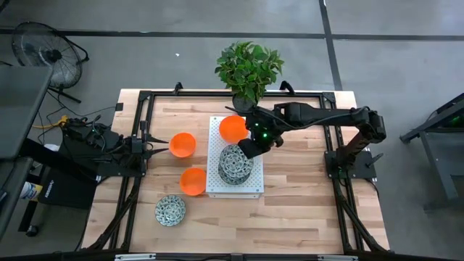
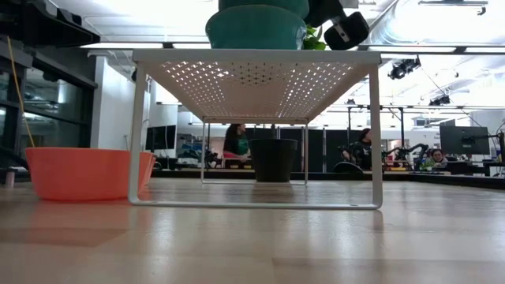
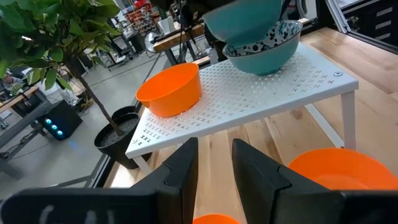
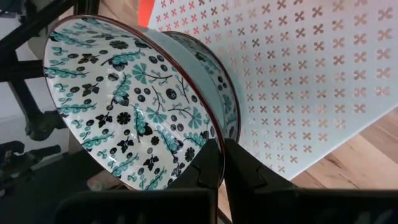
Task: Pick & Place Mini bowls
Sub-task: Stack the right green white bowl on top of the green white bowl on the shelf, then stack the green white bowl on top of the green white bowl on the shelf
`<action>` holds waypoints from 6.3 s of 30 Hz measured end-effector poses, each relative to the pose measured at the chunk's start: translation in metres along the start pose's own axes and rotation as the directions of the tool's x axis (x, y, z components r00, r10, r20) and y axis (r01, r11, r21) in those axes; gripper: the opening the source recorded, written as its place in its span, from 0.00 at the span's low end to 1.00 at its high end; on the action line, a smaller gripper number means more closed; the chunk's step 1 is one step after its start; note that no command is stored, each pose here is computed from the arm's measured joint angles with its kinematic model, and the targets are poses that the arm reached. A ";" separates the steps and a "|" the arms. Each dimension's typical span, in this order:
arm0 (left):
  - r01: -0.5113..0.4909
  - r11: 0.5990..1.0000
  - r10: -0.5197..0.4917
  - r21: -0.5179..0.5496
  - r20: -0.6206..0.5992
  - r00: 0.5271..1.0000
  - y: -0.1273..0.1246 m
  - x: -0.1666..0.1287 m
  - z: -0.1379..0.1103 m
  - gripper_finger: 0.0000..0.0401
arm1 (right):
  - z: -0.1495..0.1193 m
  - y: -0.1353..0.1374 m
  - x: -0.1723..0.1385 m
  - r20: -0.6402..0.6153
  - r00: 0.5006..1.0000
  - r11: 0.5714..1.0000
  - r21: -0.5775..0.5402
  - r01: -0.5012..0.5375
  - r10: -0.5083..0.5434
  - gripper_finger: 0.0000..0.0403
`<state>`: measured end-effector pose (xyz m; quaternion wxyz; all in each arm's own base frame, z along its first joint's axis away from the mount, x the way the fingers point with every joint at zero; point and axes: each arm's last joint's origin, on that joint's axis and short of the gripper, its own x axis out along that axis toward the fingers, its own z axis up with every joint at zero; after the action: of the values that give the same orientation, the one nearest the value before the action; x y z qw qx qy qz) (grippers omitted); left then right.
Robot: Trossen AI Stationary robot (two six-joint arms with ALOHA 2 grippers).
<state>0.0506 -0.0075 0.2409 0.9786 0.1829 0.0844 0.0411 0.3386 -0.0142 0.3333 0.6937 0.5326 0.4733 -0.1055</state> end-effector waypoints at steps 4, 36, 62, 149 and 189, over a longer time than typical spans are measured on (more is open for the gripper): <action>0.000 1.000 0.000 0.000 0.000 1.000 0.000 0.000 0.000 0.24 | -0.001 0.001 0.001 0.003 1.000 1.000 -0.004 0.004 -0.003 0.00; 0.000 1.000 0.000 0.000 0.000 1.000 0.000 0.000 0.000 0.24 | -0.006 0.001 0.015 0.021 1.000 0.996 -0.091 -0.009 0.011 0.09; 0.000 1.000 0.000 0.000 0.000 1.000 0.000 0.000 0.000 0.24 | 0.010 -0.008 0.005 -0.023 0.997 0.988 -0.140 -0.070 0.067 0.10; 0.000 1.000 0.000 0.000 0.000 1.000 0.000 0.000 0.000 0.24 | -0.112 -0.071 0.070 0.656 0.475 0.526 -0.754 0.393 0.586 0.00; -0.003 1.000 0.003 0.000 0.000 1.000 0.000 0.000 0.000 0.24 | -0.146 -0.183 0.033 0.683 0.695 0.648 -0.637 0.417 0.224 0.00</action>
<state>0.0507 -0.0075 0.2410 0.9786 0.1829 0.0844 0.0424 0.1575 0.0450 0.1932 0.9676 0.0808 0.1963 -0.1363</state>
